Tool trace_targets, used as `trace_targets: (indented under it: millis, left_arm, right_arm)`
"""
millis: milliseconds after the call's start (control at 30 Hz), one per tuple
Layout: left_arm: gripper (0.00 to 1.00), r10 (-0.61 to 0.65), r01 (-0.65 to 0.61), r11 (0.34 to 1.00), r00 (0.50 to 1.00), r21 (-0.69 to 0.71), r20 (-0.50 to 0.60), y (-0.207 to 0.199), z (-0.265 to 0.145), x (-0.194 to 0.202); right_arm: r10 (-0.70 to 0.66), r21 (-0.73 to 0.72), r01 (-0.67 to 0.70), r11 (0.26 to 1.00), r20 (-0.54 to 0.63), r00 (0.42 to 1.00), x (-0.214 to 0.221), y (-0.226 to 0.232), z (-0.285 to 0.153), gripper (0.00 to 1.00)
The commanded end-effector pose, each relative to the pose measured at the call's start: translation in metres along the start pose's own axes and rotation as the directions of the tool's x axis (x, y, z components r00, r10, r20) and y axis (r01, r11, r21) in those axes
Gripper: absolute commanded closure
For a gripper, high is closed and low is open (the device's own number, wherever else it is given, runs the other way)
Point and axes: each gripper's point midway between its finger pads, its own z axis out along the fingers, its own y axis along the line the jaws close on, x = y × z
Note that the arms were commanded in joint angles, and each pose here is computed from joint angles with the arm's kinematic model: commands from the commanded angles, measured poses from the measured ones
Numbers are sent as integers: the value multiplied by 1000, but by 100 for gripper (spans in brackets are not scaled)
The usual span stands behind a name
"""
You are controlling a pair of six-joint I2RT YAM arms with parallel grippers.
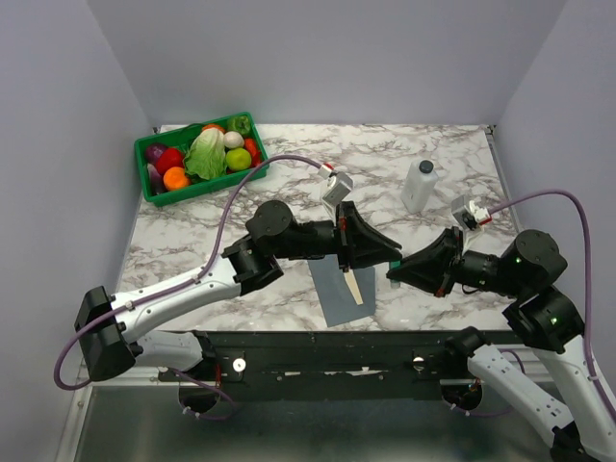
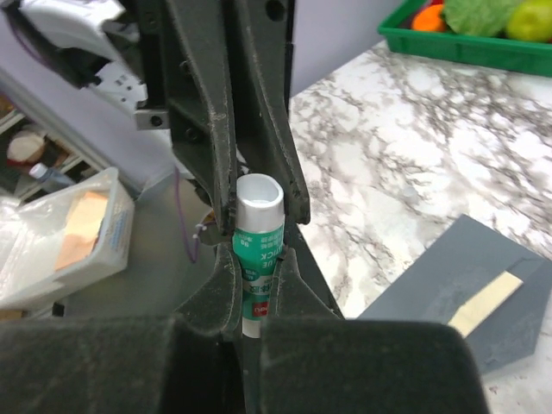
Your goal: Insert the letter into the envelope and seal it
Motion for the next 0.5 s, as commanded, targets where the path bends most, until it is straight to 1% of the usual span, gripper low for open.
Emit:
trace_targets:
  millis: [0, 33, 67, 100, 133, 167, 200, 233, 267, 300, 333, 367, 400, 433, 467]
  left_arm:
    - [94, 84, -51, 922, 994, 383, -72, -70, -25, 0]
    - [73, 86, -54, 922, 994, 383, -67, -69, -26, -3]
    - [59, 73, -49, 937, 996, 345, -59, -61, -23, -6]
    - [50, 70, -53, 949, 996, 310, -46, -56, -20, -12]
    - [37, 65, -55, 964, 997, 259, -30, -48, -19, -18]
    - [29, 68, -58, 981, 997, 185, -46, -35, -18, -15]
    - [22, 72, -73, 994, 997, 80, 19, -23, -14, -34]
    - [11, 73, -73, 997, 997, 10, 35, -13, -14, -39]
    - [8, 68, -66, 995, 997, -70, 23, -2, -17, -38]
    - [6, 79, -62, 983, 992, -174, 96, 9, -18, -60]
    - [5, 83, -56, 974, 990, -221, 112, 14, -20, -66]
    - [5, 74, -40, 957, 992, -289, 107, 23, -24, -65]
    - [5, 104, -59, 944, 987, -323, 122, 22, -26, -75]
    - [5, 130, -59, 914, 980, -402, 152, 32, -31, -85]
    - [5, 120, -62, 882, 988, -467, 96, 44, -33, -73]
  right_arm:
    - [-98, -113, 104, 988, 58, 994, -19, 28, -8, 99]
    - [-96, -109, 102, 989, 59, 994, -19, 28, -8, 99]
    - [-95, -101, 101, 990, 63, 993, -19, 27, -8, 99]
    - [-96, -78, 102, 992, 73, 993, -20, 23, -9, 99]
    - [-94, -64, 99, 993, 79, 992, -21, 21, -9, 99]
    - [-85, -45, 88, 995, 76, 993, -20, 18, -9, 99]
    - [-78, -9, 79, 997, 83, 993, -21, 12, -9, 99]
    - [-73, 9, 72, 997, 84, 994, -22, 9, -8, 99]
    - [-63, 26, 61, 998, 75, 995, -20, 5, -8, 99]
    - [-57, 45, 53, 998, 76, 995, -20, 1, -7, 99]
    - [-51, 56, 47, 997, 71, 996, -20, -2, -6, 99]
    - [-43, 66, 39, 997, 64, 997, -19, -5, -5, 99]
    - [-39, 79, 34, 996, 61, 997, -18, -7, -5, 99]
    - [-37, 83, 32, 996, 59, 998, -19, -9, -4, 99]
    - [-36, 89, 30, 996, 59, 998, -19, -10, -4, 99]
